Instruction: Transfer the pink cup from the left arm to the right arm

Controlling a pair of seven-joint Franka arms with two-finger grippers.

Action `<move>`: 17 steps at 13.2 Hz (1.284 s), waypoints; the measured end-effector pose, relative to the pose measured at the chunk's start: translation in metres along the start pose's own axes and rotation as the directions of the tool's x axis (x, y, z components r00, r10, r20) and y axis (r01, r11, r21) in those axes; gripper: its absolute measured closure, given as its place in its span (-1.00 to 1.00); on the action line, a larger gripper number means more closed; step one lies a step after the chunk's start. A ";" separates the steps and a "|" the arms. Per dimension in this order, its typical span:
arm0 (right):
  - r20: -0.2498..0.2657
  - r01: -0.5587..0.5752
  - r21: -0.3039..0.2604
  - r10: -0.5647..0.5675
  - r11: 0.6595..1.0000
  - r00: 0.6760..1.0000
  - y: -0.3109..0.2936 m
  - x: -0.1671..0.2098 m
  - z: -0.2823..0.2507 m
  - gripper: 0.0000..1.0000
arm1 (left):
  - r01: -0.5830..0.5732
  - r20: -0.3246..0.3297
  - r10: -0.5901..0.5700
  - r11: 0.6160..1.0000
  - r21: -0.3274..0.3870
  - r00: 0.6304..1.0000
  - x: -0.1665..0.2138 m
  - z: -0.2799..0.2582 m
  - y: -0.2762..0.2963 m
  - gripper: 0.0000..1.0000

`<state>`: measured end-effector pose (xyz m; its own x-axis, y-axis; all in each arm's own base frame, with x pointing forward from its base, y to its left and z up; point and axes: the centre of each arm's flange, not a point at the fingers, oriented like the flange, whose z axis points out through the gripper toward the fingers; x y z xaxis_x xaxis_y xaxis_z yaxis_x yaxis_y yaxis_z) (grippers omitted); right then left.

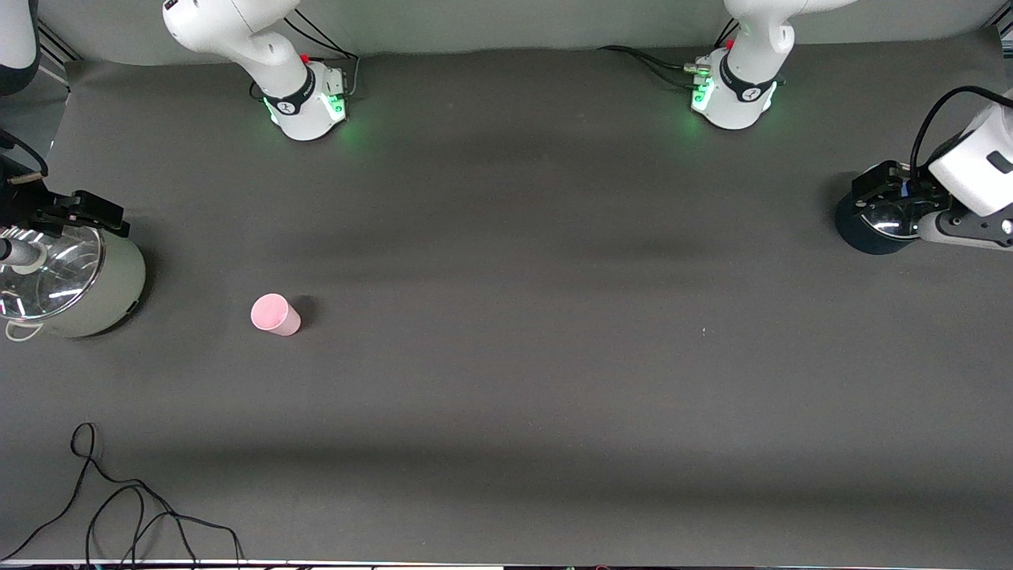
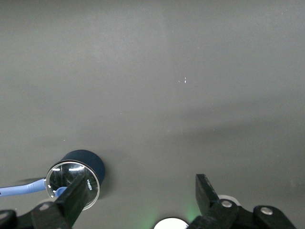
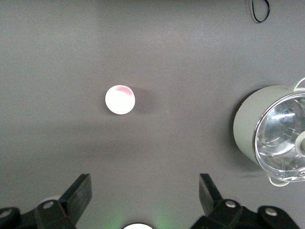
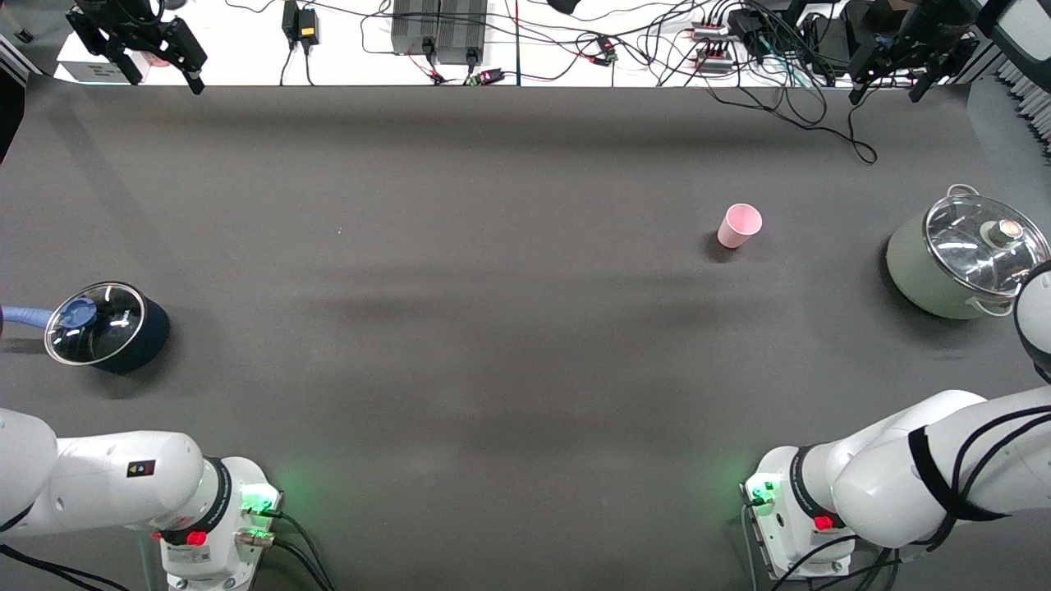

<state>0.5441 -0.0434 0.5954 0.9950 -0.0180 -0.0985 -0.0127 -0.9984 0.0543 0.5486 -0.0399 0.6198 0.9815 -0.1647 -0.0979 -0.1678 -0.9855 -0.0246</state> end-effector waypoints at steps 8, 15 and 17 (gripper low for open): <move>-0.003 0.011 -0.004 -0.011 1.000 1.000 -0.007 -0.001 -0.003 -1.00 | -0.003 -0.011 0.003 1.000 -0.029 1.000 0.001 -0.001 0.003 -1.00; -0.060 0.010 -0.009 -0.011 1.000 0.998 -0.008 0.002 -0.033 -1.00 | 0.014 -0.026 -0.015 0.999 -0.043 1.000 0.002 -0.002 -0.005 -1.00; -0.048 0.000 -0.009 -0.001 1.000 0.999 -0.003 0.003 -0.035 -1.00 | 0.014 -0.030 -0.015 0.999 -0.043 0.999 0.002 -0.002 -0.005 -1.00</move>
<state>0.5503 -0.0388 0.6294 0.9986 -0.0146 -0.0505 -0.0114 -0.9980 0.0630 0.5520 -0.0356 0.6217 0.9862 -0.1512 -0.0676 -0.1504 -0.9885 0.0169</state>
